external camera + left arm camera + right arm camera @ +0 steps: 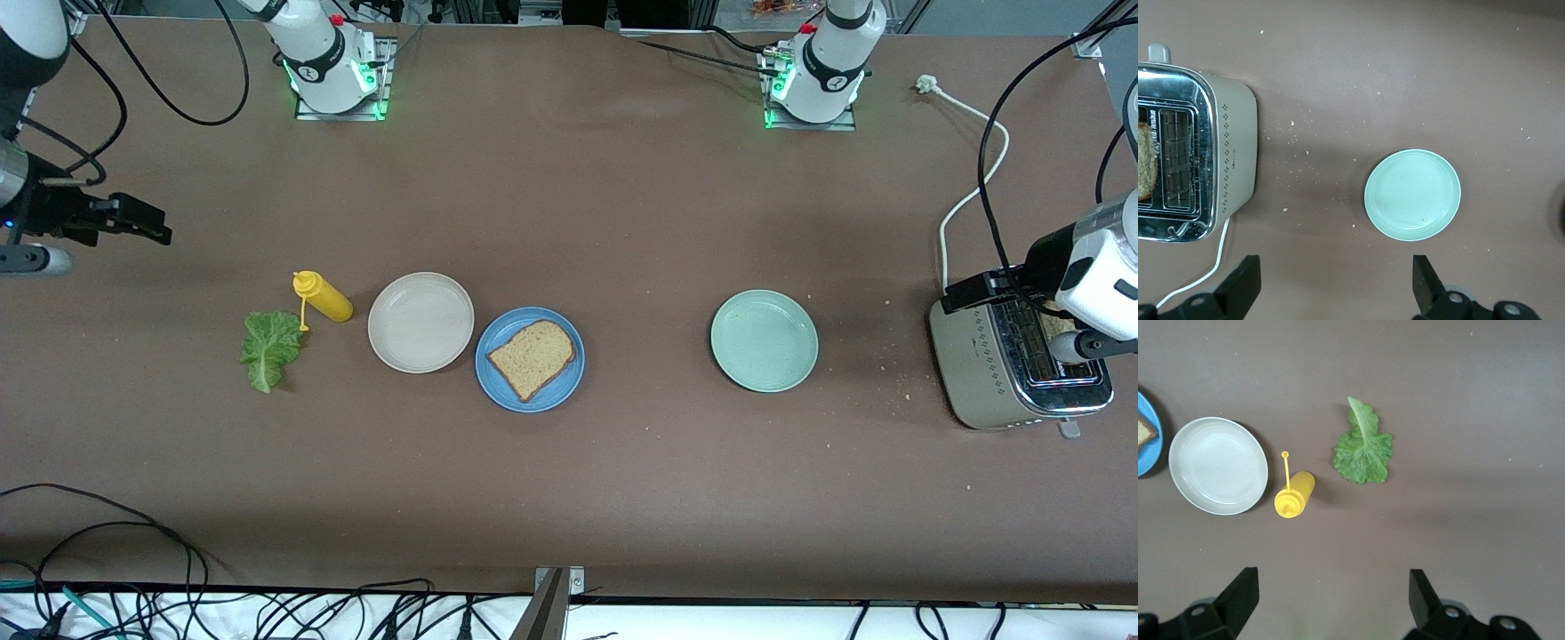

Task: Make sandwich in blue plate with both arms
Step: 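Reach the right gripper down to the green lettuce leaf and grasp it, then lift the lettuce leaf and carry it toward the blue plate, then lower the lettuce onto the bread and open the right gripper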

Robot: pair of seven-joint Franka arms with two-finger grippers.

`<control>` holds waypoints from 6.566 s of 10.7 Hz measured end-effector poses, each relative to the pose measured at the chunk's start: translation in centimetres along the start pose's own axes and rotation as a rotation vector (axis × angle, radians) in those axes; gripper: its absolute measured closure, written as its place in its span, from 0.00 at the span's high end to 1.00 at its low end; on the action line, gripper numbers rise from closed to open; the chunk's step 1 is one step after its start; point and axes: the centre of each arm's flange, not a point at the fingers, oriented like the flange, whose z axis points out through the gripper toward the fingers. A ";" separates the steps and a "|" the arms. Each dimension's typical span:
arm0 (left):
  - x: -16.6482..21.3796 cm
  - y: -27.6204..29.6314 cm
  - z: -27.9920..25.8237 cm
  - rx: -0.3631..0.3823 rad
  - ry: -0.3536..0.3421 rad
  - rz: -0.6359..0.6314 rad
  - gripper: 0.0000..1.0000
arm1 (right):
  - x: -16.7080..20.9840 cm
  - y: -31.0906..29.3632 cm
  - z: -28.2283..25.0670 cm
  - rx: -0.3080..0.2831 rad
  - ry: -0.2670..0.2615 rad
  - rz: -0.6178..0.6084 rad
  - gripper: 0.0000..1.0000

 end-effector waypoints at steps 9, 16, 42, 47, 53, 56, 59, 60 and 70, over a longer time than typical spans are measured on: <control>0.1 -0.4 0.1 0.000 -0.007 -0.006 1.00 | 6.0 4.7 13.0 -0.007 -0.124 -0.003 1.00; 0.0 -0.1 0.2 0.000 -0.010 0.001 1.00 | 9.9 5.8 25.9 -0.051 -0.171 -0.039 1.00; 0.0 -0.1 0.4 0.001 -0.015 0.006 1.00 | 6.8 2.9 10.1 -0.075 -0.127 0.024 0.03; 0.0 -0.3 0.4 0.001 -0.014 0.005 1.00 | 5.0 -6.2 2.9 -0.070 -0.105 0.128 0.03; 0.1 -0.4 0.4 0.001 -0.014 0.006 1.00 | 4.4 -25.8 9.1 -0.035 -0.131 0.296 0.03; 0.1 -0.5 0.4 0.001 -0.014 0.004 1.00 | 4.9 -33.1 16.2 0.015 -0.167 0.367 0.03; 0.1 -0.7 0.4 0.001 -0.015 0.001 1.00 | 6.3 -36.4 22.5 0.055 -0.156 0.436 0.03; 0.2 -0.7 0.5 0.002 -0.016 0.000 1.00 | 6.4 -37.3 23.8 0.060 -0.145 0.459 0.03; 0.2 -0.6 0.7 0.002 -0.019 0.001 1.00 | 6.8 -42.8 31.6 0.110 -0.040 0.564 0.05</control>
